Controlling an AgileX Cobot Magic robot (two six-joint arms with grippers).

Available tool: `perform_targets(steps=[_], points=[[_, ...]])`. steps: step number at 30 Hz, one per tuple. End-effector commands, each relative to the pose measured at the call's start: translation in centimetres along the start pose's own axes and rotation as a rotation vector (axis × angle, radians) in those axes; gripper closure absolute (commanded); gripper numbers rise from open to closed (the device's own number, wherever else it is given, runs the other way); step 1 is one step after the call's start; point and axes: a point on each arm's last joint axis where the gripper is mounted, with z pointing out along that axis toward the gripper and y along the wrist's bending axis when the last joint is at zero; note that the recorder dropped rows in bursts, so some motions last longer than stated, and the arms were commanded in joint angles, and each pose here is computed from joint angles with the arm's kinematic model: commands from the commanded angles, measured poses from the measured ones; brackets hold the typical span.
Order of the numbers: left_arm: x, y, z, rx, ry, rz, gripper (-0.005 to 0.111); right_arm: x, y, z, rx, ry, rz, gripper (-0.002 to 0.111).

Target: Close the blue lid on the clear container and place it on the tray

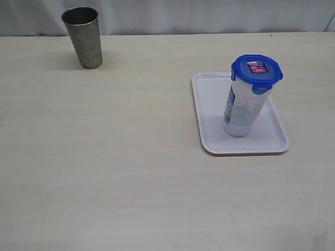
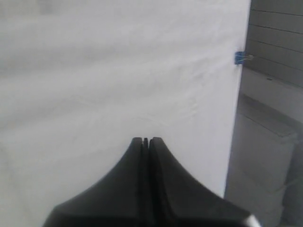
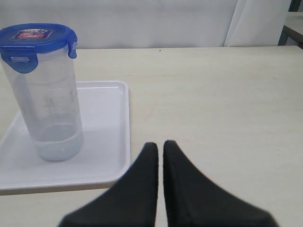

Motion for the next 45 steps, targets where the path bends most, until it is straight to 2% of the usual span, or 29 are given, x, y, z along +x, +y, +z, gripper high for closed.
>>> perform_targets(steps=[1, 11, 26, 28, 32, 37, 39, 41, 42, 45], points=[[0.0, 1.7, -0.2, -0.173, 0.001, 0.006, 0.107, 0.0, 0.0, 0.0, 0.005, -0.013, -0.006, 0.104], [0.1, 5.2, -1.6, -0.598, 0.012, 0.007, 0.107, 0.0, 0.0, 0.0, 0.005, -0.013, -0.006, 0.104], [0.1, 5.3, -1.7, -0.603, 0.013, 0.011, 0.107, 0.0, 0.0, 0.0, 0.005, -0.013, -0.006, 0.104], [0.1, 5.3, -1.7, -0.603, 0.022, 0.041, 0.107, 0.0, 0.0, 0.0, 0.005, -0.013, -0.006, 0.104], [0.1, 5.3, -1.7, -0.590, 0.146, 0.441, 0.107, 0.0, 0.0, 0.0, 0.005, -0.013, -0.006, 0.104], [0.1, 5.3, -1.7, -0.518, 0.380, 1.196, 0.107, 0.0, 0.0, 0.0, 0.005, -0.013, -0.006, 0.104], [0.1, 5.3, -1.7, -0.485, 0.446, 1.409, 0.107, 0.0, 0.0, 0.0, 0.005, -0.013, -0.006, 0.104], [0.1, 5.3, -1.7, -0.460, 0.489, 1.548, 0.107, 0.0, 0.0, 0.0, 0.005, -0.013, -0.006, 0.104], [0.1, 5.3, -1.7, -0.454, 0.498, 1.577, 0.107, 0.0, 0.0, 0.0, 0.005, -0.013, -0.006, 0.104], [0.1, 5.3, -1.7, -0.451, 0.501, 1.582, 0.107, 0.0, 0.0, 0.0, 0.005, -0.013, -0.006, 0.104]])
